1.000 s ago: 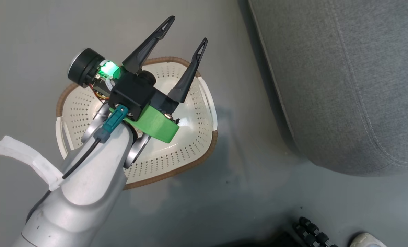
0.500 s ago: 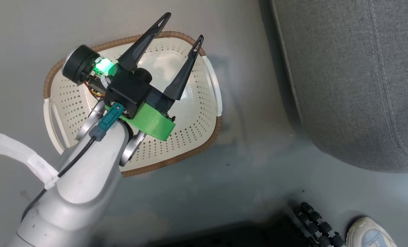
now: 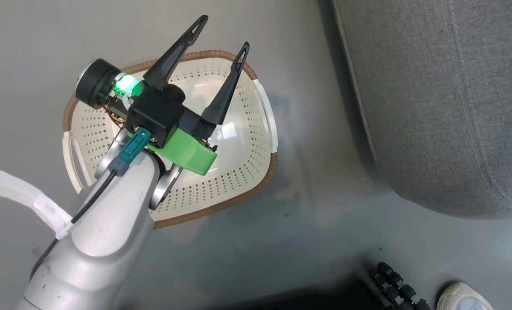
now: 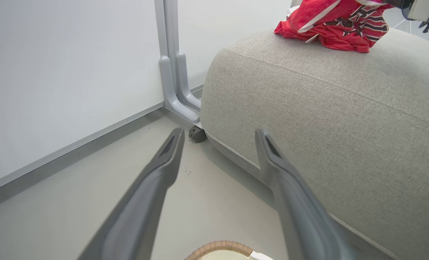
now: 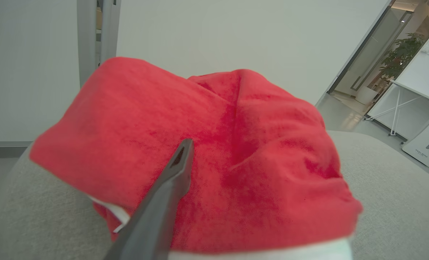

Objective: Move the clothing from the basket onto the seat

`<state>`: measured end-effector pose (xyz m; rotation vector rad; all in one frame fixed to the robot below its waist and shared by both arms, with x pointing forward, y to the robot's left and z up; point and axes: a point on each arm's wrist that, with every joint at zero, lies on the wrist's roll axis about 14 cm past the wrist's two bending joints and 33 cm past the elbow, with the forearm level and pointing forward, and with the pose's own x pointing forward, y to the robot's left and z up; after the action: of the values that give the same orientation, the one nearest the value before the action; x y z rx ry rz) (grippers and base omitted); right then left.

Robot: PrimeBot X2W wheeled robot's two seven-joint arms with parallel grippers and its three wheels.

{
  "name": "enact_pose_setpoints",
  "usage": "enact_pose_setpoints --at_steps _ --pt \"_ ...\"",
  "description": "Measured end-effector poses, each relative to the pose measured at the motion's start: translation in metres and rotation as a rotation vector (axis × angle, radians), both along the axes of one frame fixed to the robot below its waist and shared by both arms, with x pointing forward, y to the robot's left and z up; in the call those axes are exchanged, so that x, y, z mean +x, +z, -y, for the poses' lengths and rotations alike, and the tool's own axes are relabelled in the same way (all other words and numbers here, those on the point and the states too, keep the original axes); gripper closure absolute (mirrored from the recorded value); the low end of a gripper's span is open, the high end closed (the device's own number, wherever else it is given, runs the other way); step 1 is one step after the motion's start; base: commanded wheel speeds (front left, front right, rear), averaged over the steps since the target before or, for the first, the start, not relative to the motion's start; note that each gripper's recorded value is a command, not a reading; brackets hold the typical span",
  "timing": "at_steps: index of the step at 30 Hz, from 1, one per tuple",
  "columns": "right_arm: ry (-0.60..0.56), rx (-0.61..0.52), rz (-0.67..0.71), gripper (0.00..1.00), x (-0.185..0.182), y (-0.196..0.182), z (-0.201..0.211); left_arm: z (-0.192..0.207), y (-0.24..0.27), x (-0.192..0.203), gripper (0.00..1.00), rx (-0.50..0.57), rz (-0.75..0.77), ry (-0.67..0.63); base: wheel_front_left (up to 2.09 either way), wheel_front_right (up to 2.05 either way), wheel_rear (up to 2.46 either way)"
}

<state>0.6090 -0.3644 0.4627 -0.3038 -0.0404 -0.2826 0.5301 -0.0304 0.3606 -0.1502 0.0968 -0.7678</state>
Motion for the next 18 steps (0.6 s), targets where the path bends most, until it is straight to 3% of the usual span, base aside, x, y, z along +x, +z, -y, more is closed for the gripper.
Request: enact_pose_setpoints --at_steps 11,18 --pt "0.04 0.018 -0.02 0.0 -0.061 0.018 -0.017 -0.02 0.043 -0.014 0.0 -0.019 0.011 0.102 0.0 0.0 0.0" --pt "0.12 0.032 0.011 0.0 -0.096 0.043 -0.045 -0.054 0.072 -0.025 0.0 -0.031 0.02 0.242 0.0 0.0 0.0"
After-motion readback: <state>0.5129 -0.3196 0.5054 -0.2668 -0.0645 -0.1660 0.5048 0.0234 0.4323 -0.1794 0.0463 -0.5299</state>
